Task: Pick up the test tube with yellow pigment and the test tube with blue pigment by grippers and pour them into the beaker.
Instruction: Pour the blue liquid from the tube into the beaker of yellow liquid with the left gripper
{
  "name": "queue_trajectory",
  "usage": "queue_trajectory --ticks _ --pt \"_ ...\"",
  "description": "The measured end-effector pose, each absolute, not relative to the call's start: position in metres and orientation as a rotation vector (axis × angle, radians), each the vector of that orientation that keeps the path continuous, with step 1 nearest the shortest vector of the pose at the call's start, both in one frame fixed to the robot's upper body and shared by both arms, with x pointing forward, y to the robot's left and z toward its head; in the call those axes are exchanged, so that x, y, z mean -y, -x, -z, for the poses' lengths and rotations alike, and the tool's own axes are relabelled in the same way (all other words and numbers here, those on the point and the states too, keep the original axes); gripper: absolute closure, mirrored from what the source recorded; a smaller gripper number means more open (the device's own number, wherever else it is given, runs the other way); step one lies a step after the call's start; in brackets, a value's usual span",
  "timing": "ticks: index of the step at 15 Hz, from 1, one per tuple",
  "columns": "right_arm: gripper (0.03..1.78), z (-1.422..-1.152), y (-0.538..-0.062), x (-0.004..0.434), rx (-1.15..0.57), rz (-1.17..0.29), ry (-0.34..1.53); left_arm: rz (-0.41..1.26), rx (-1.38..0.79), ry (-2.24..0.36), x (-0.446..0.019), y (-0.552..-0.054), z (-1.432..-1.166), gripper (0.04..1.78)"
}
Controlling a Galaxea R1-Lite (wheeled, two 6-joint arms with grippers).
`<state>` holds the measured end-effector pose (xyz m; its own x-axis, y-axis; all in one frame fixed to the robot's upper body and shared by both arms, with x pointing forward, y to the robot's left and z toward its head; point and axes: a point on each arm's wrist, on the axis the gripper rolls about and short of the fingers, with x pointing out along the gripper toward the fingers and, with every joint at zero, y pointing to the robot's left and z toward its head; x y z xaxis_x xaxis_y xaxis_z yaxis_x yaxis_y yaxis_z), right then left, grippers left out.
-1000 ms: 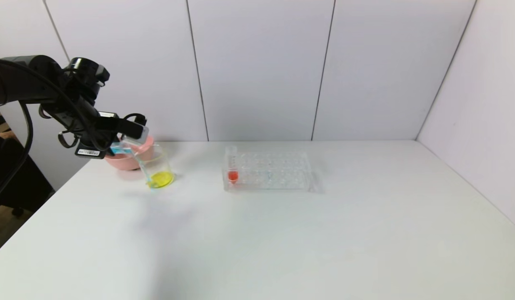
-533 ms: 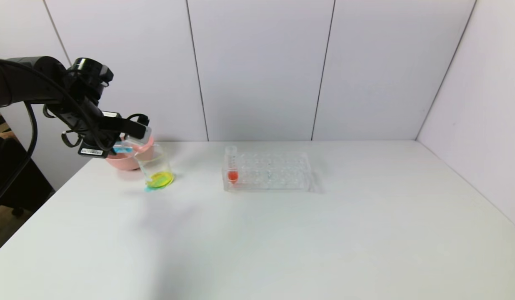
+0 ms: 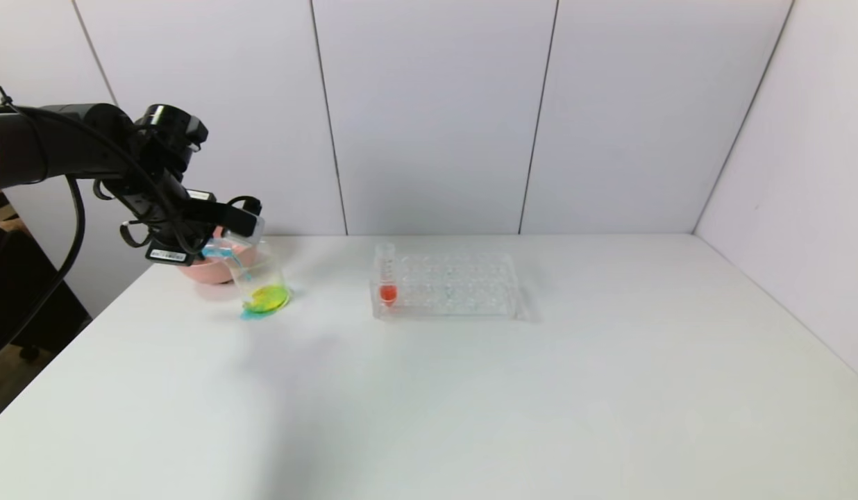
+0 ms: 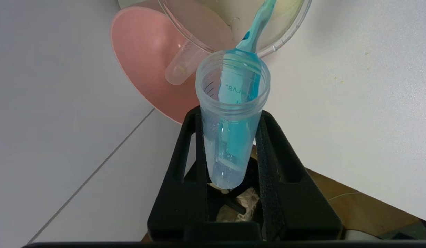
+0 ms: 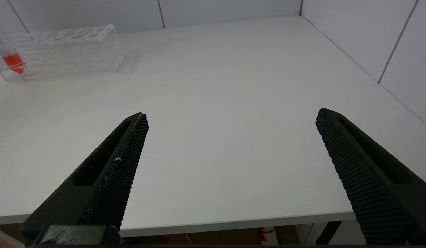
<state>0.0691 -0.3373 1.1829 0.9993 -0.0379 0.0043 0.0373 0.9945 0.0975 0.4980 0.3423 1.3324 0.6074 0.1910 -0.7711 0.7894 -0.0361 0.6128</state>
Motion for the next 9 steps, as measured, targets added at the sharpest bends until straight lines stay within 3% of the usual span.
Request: queue_trajectory --ticks 9 --pt "0.04 -1.183 -0.069 0.337 0.006 0.038 -0.098 0.513 -0.906 -1.67 -0.325 -0.5 -1.333 1.38"
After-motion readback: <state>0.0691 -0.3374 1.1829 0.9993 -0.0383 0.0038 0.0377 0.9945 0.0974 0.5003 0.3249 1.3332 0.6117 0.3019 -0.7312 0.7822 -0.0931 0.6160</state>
